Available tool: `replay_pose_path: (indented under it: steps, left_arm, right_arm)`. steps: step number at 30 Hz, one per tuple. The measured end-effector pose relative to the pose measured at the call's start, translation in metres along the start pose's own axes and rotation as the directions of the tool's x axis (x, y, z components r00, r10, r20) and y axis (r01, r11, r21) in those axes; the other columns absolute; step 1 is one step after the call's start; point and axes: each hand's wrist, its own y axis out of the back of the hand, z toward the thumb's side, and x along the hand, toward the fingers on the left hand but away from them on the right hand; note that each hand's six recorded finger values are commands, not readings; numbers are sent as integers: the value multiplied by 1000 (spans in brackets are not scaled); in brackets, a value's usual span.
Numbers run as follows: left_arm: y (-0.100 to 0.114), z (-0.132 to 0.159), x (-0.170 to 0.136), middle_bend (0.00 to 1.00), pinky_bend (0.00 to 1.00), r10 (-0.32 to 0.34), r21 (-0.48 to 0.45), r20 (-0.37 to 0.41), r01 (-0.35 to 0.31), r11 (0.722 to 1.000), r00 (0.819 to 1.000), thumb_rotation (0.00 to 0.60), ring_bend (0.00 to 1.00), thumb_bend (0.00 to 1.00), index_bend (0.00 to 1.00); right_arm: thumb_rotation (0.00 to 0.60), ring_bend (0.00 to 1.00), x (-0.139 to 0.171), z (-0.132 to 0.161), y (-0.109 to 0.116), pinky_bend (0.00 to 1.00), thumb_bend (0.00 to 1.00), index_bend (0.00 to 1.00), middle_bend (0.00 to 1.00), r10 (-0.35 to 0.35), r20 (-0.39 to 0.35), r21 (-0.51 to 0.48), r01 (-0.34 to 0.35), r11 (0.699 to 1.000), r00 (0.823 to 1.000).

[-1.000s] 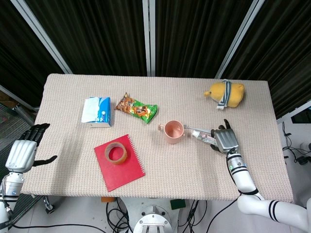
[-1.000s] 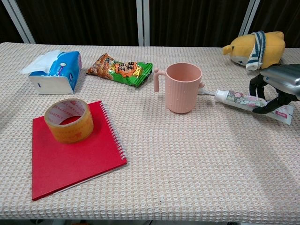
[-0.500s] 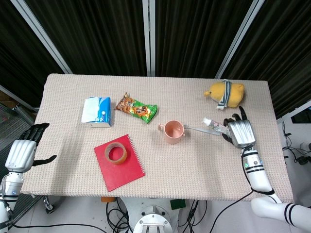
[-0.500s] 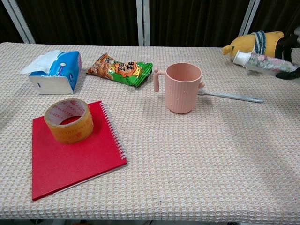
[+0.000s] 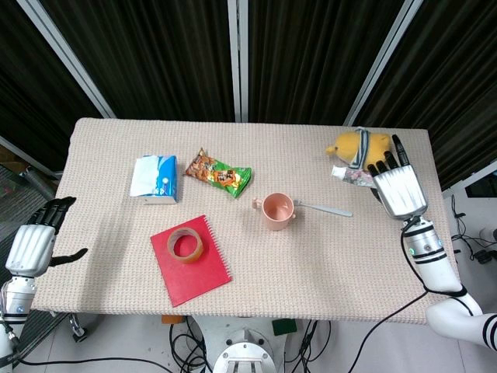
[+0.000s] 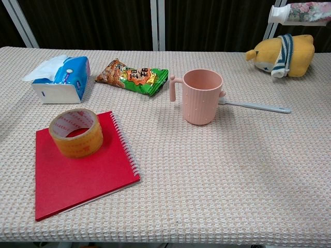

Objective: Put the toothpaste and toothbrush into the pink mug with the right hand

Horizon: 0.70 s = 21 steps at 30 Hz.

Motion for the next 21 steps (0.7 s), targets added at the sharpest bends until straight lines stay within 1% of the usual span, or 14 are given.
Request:
replay_pose_path:
  steps: [5,8,11,15,21]
  left_arm:
    - [2,-5,-3,105,218,6,-3,-13,-6,1000,1000,542,100,75,80]
    - [2,-8,-4,105,217,7,-4,-19,-7,1000,1000,543,100,76,80]
    - [2,-10,-5,105,217,4,-10,-25,-5,1000,1000,541,100,75,80]
    - [1,-12,-6,105,217,2,-16,-30,-2,1000,1000,536,100,76,80]
    - [1,-13,-6,105,217,4,-19,-29,-4,1000,1000,541,100,75,80]
  right_arm:
    - [600,280,-7,12,12,0,667,852,723,-51,-45,46,53,998,998]
    - [600,280,-9,18,17,0,664,855,726,-66,-74,80,72,994,995]
    - [600,279,-12,23,25,0,664,864,734,-81,-126,122,96,988,989]
    - [600,280,-15,29,34,0,664,866,736,-76,-185,167,107,980,980]
    - [600,280,-18,40,39,0,664,868,740,-67,-252,238,129,963,965]
